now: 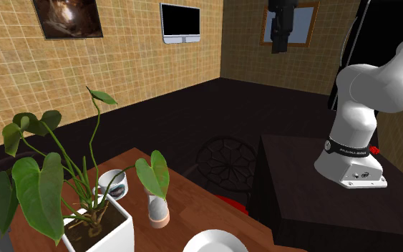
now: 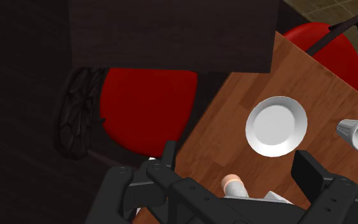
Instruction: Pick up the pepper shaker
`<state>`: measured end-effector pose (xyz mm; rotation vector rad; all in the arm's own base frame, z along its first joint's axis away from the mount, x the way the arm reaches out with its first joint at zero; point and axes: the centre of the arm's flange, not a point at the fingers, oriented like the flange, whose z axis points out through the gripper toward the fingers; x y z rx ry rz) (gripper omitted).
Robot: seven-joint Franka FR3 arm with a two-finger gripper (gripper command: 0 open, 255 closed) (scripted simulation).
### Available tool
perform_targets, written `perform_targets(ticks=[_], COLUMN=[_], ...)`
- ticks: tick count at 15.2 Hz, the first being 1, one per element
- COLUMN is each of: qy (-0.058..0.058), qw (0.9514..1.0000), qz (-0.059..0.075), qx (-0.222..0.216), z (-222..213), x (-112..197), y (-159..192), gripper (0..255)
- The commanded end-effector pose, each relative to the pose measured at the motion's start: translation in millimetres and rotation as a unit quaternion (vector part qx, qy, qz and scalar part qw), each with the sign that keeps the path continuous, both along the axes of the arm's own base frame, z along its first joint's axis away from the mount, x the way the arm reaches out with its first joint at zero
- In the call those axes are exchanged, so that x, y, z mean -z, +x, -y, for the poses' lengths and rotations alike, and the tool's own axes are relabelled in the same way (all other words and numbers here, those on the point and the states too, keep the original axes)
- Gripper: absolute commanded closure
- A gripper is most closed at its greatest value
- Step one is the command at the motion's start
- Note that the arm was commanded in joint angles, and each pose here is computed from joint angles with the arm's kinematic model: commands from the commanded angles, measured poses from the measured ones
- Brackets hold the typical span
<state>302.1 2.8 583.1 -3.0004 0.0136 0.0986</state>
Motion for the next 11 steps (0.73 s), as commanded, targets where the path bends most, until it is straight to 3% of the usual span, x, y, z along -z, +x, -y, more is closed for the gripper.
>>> perform_targets(ticks=[1,11], qy=[0.0,0.001], qw=[1.0,0.9999], qz=[0.0,0.009], qx=[0.0,-0.012], z=[0.0,-43.9], x=[0.0,86.9], y=[0.0,86.8], gripper=[0,0])
